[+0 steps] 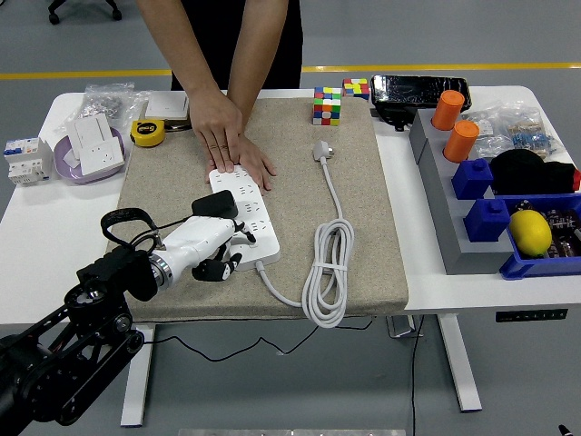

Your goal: Pick up the plug,place it near the board,insert it into the board,press the button

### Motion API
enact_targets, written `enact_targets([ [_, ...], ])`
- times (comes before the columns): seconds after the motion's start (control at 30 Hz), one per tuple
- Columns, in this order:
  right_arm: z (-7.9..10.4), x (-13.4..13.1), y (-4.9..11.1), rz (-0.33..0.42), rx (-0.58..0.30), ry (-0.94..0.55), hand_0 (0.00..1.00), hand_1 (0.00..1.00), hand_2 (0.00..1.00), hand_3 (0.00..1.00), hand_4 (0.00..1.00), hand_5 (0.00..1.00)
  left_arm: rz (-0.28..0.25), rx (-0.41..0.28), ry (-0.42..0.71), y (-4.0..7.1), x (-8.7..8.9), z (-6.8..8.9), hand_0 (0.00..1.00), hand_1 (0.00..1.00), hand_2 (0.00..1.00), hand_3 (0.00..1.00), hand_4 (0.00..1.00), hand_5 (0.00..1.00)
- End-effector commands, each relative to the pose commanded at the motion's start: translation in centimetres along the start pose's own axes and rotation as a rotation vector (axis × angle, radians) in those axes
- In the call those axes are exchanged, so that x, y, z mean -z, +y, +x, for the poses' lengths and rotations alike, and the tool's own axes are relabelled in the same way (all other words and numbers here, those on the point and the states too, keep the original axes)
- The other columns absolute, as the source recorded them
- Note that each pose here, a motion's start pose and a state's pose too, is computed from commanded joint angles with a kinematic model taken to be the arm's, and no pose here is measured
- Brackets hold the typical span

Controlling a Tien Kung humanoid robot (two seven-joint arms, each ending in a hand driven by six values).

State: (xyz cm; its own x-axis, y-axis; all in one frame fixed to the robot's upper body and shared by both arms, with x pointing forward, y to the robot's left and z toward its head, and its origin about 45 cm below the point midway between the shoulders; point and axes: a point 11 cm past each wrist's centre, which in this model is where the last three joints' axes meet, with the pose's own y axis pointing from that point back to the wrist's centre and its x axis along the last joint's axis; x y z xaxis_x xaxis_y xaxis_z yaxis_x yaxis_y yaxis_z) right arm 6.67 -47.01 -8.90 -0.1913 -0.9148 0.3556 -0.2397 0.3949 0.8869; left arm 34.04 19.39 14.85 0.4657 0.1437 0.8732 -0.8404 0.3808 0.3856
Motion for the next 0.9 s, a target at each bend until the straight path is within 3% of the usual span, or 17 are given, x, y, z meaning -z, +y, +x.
enact_targets([
  [0.9, 0.1, -0.1, 0.0, -0.002, -0.002, 0.002, 0.939, 0.9, 0.839, 0.871, 0.998, 0.998, 0.013, 0.03, -0.009, 0.1, 0.5, -1.0, 0.172, 0.021, 0.153, 0.687, 0.465, 0.002],
])
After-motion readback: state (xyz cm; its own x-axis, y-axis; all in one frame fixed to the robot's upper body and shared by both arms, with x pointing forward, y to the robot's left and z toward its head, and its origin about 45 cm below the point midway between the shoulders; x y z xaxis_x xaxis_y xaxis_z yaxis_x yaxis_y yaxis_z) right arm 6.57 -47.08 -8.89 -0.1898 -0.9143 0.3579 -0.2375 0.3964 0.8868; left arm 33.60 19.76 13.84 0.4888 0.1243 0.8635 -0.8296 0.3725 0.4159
